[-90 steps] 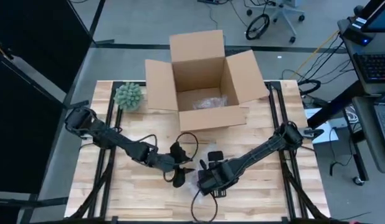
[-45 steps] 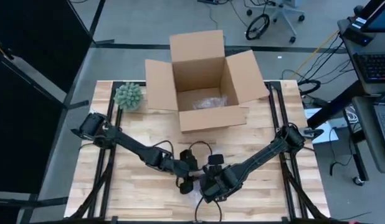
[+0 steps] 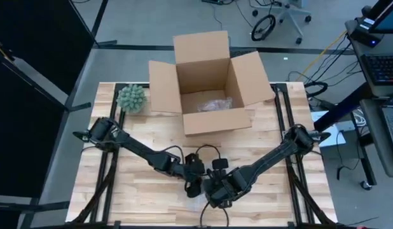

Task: Wrap mug
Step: Wrap the pink mug with bubble wrap

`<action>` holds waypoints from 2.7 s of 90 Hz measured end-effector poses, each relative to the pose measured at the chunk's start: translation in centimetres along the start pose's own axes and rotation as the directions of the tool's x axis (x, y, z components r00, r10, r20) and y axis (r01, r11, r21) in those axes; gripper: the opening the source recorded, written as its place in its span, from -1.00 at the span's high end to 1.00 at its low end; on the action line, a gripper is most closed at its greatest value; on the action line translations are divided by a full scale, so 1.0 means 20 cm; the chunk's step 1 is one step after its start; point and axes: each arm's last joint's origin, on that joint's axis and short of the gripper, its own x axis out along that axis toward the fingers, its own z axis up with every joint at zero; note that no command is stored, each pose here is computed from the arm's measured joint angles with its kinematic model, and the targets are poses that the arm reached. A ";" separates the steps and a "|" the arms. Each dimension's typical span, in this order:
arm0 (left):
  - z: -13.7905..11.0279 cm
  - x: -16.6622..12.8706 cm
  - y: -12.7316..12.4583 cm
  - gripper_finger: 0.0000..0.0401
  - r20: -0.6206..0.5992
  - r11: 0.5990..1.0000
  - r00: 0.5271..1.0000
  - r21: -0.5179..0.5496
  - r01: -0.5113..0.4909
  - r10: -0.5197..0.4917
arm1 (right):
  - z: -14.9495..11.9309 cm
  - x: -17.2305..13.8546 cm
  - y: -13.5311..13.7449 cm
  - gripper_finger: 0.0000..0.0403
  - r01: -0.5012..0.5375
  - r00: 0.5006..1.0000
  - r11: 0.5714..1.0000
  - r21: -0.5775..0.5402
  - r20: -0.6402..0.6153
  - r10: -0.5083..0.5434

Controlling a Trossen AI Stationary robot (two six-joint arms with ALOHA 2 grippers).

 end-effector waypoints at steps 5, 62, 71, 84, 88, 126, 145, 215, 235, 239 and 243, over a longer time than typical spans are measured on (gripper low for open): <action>0.01 0.00 -0.01 0.01 0.001 1.000 1.000 0.010 0.004 -0.004 | 0.00 -0.04 0.00 0.33 -0.014 0.999 0.999 -0.032 0.032 0.015; 0.00 -0.01 -0.03 0.01 -0.040 0.998 0.999 0.067 0.002 0.001 | 0.04 0.15 0.13 0.33 0.048 0.996 0.872 -0.487 0.086 -0.007; 0.00 -0.01 -0.03 0.01 -0.052 0.995 0.999 0.095 0.005 0.000 | 0.05 0.15 0.13 0.33 0.044 0.996 0.873 -0.485 0.089 0.000; 0.00 -0.01 -0.03 0.01 -0.057 0.995 0.998 0.100 0.007 -0.001 | 0.05 0.15 0.13 0.33 0.012 0.996 0.890 -0.456 0.081 0.028; 0.00 -0.01 -0.03 0.01 -0.057 0.995 0.998 0.100 0.008 -0.003 | 0.05 0.15 0.13 0.33 -0.018 0.996 0.904 -0.426 0.074 0.055; 0.07 -0.16 -0.10 0.01 -0.010 0.991 0.999 0.127 0.045 -0.044 | 0.00 0.15 0.20 0.37 -0.052 0.997 0.929 -0.367 0.035 0.070; 0.09 -0.19 -0.11 0.01 0.024 0.992 0.998 0.116 0.051 -0.054 | 0.00 0.15 0.20 0.37 -0.043 0.997 0.930 -0.364 0.042 0.062; 0.07 -0.20 -0.11 0.01 -0.048 0.991 0.997 0.114 0.073 -0.068 | 0.05 0.28 0.22 0.37 0.095 0.992 0.836 -0.540 0.122 -0.034; 0.06 -0.23 -0.10 0.01 -0.101 0.992 0.994 0.113 0.060 -0.049 | 0.06 0.28 0.21 0.36 0.073 0.991 0.875 -0.479 0.130 -0.012; 0.06 -0.23 -0.09 0.01 -0.106 0.992 0.993 0.112 0.059 -0.047 | 0.06 0.28 0.21 0.34 0.069 0.991 0.881 -0.469 0.131 -0.007; 0.07 -0.24 -0.09 0.01 -0.103 0.992 0.994 0.113 0.060 -0.048 | 0.06 0.28 0.21 0.30 0.066 0.991 0.884 -0.462 0.134 -0.004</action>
